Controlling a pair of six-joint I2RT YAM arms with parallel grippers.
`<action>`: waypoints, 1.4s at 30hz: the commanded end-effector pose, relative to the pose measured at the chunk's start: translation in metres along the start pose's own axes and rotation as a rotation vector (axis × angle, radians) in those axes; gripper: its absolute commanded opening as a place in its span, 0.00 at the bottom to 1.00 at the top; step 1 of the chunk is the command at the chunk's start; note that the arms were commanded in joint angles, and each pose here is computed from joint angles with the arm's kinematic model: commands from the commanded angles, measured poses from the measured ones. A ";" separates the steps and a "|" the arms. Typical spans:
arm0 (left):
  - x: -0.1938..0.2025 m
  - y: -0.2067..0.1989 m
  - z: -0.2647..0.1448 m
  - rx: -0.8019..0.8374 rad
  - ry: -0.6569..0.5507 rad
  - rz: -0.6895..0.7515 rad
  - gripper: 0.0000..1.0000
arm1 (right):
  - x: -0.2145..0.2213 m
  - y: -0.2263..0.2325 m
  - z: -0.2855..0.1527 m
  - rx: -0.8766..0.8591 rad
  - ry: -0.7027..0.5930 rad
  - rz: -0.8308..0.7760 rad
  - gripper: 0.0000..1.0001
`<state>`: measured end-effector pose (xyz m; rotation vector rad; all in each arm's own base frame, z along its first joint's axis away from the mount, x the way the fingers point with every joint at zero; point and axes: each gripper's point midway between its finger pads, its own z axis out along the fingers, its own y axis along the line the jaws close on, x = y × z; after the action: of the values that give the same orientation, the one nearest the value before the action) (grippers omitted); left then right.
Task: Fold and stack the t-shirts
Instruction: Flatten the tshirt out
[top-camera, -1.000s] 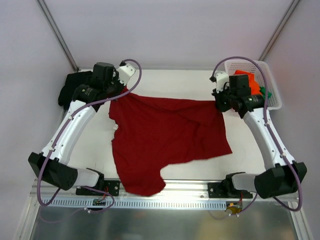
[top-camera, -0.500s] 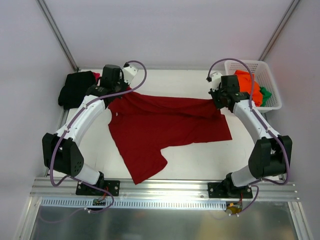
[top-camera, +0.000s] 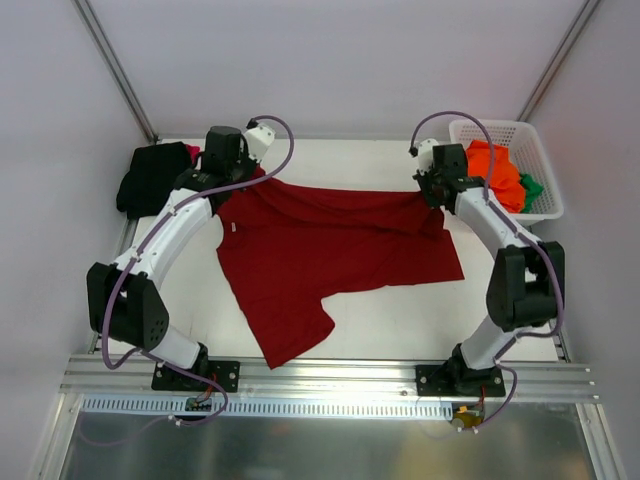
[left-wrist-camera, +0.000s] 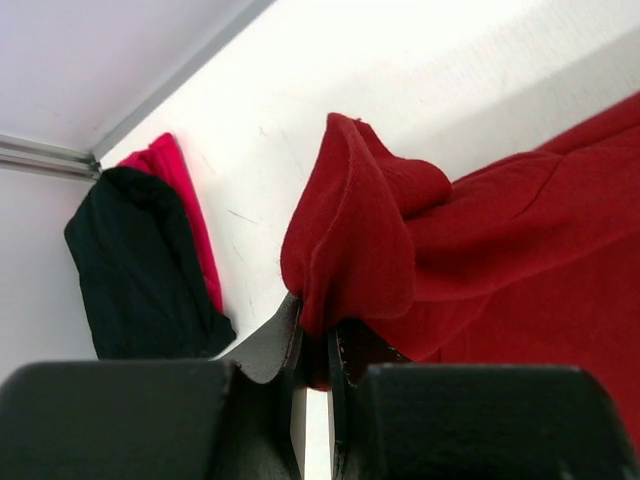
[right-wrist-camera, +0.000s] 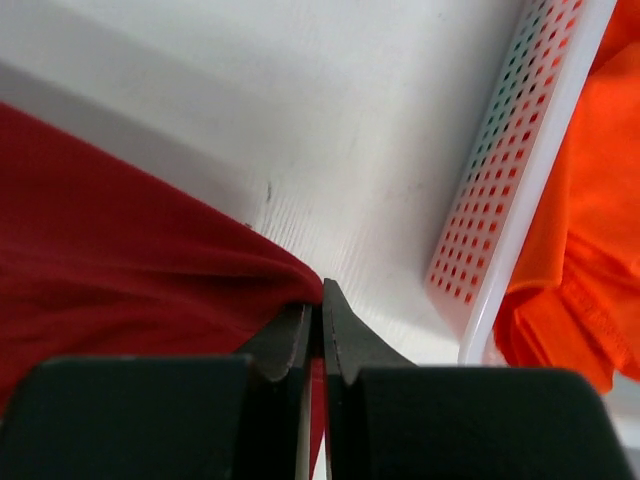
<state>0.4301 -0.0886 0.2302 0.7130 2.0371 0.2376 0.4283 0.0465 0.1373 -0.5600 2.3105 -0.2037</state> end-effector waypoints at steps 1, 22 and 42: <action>-0.030 0.028 0.010 -0.125 -0.086 -0.053 0.00 | -0.053 -0.034 0.017 0.128 -0.112 0.003 0.00; -0.096 0.140 -0.015 -0.824 -0.650 -0.128 0.99 | -0.169 -0.133 -0.025 0.570 -0.582 0.139 0.99; 0.048 -0.029 0.042 0.059 -0.022 -0.064 0.99 | -0.009 0.044 0.033 0.079 0.073 -0.560 0.75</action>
<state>0.4509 -0.0953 0.2011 0.6338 1.9223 0.1213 0.4645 0.1143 0.1496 -0.8045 2.2238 -0.0931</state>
